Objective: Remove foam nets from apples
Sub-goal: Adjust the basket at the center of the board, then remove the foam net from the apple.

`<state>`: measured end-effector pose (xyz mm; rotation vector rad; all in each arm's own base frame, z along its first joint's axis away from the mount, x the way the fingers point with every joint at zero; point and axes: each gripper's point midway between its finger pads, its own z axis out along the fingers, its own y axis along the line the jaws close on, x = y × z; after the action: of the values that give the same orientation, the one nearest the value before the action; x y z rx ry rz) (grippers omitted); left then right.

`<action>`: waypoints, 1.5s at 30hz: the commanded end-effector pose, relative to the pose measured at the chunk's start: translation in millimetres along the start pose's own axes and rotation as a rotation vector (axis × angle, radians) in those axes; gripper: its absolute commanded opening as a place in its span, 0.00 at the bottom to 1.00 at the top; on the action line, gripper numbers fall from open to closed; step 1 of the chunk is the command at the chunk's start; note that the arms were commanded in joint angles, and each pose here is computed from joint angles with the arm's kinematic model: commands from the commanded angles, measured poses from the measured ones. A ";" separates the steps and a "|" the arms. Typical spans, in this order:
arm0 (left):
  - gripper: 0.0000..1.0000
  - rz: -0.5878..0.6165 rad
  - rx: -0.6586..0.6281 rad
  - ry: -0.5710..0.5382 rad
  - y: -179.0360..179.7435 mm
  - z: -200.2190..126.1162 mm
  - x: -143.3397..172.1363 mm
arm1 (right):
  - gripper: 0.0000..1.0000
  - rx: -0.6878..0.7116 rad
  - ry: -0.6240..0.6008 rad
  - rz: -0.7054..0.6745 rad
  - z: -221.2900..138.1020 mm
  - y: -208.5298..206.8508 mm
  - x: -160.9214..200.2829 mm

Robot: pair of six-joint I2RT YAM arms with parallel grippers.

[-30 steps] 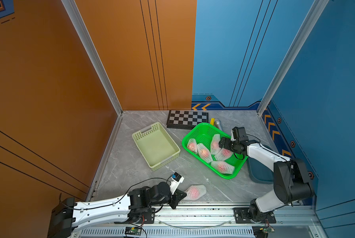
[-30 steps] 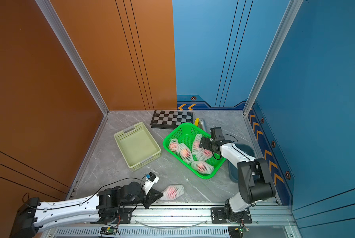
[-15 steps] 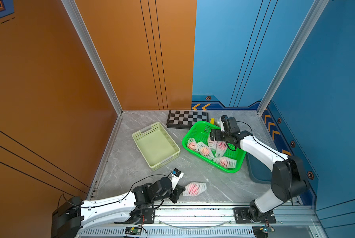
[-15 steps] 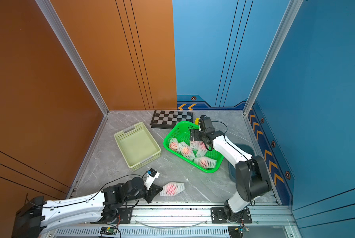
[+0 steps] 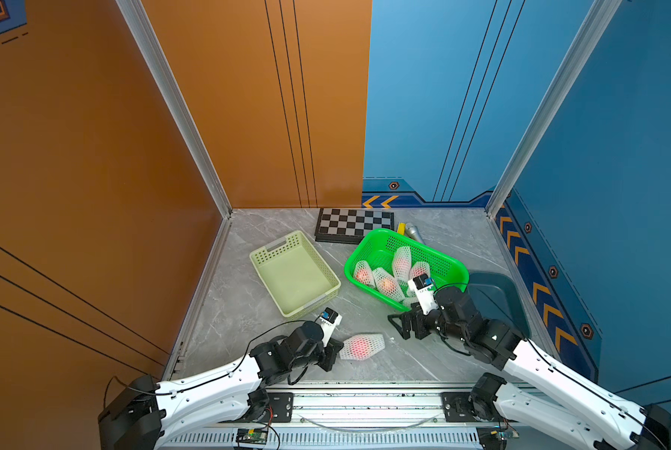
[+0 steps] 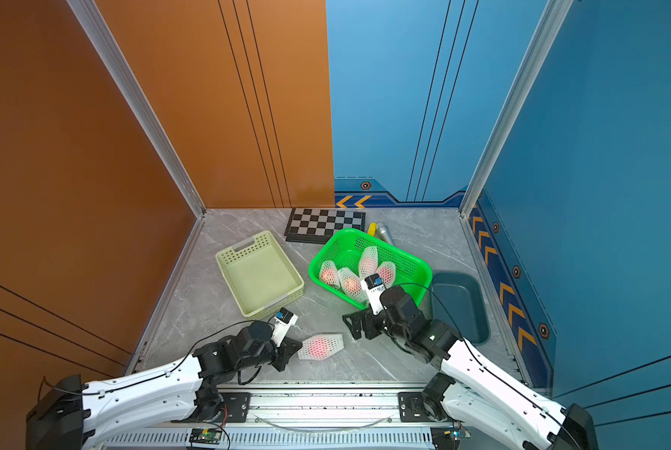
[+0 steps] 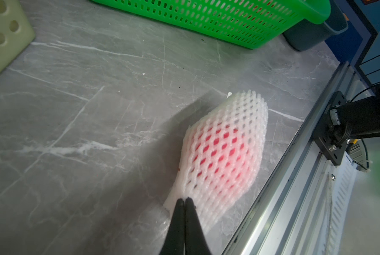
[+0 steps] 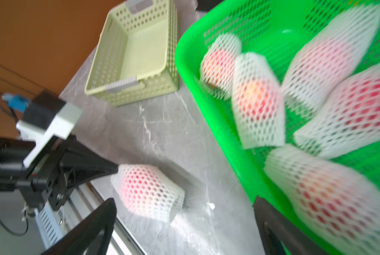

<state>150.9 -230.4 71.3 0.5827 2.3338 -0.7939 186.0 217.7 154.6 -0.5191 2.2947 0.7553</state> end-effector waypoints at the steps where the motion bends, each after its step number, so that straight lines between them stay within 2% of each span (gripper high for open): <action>1: 0.00 0.009 -0.015 0.027 5.1 -0.2 6.1 | 0.98 -0.078 -0.001 0.025 15.1 17.9 15.7; 6: 0.00 -0.010 -0.051 0.035 12.8 0.7 10.9 | 0.92 0.020 0.029 -0.028 32.2 14.0 33.4; 8: 0.00 -0.021 -0.068 0.036 16.2 1.1 12.8 | 0.82 0.086 0.030 -0.023 36.1 3.8 37.1; 11: 0.00 -0.028 -0.104 0.040 22.5 1.4 14.7 | 0.61 0.161 0.033 -0.005 39.1 -9.8 39.1; 19: 0.00 -0.024 -0.210 0.078 37.6 5.5 18.3 | 0.32 0.147 0.062 -0.029 50.3 -8.4 41.2; 24: 0.00 0.003 -0.215 0.113 34.3 10.9 21.7 | 0.31 0.046 0.105 -0.082 63.7 8.6 42.9; 33: 0.00 0.031 -0.159 0.067 20.5 2.2 8.9 | 0.37 0.045 0.111 -0.114 74.9 10.6 31.1; 39: 0.36 0.012 -0.136 -0.006 19.7 -12.3 -0.9 | 0.38 0.059 0.116 -0.095 76.7 3.3 36.2; 42: 0.49 -0.006 -0.117 -0.034 18.9 -18.2 -7.2 | 0.38 0.067 0.122 -0.099 77.5 1.0 38.3; 45: 0.57 -0.023 -0.073 -0.044 13.5 -21.0 -10.8 | 0.39 0.070 0.127 -0.100 77.9 -0.2 39.8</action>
<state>163.4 -210.3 89.0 0.4902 2.3015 -0.6909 194.1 260.7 82.5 -0.6402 2.3845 0.6089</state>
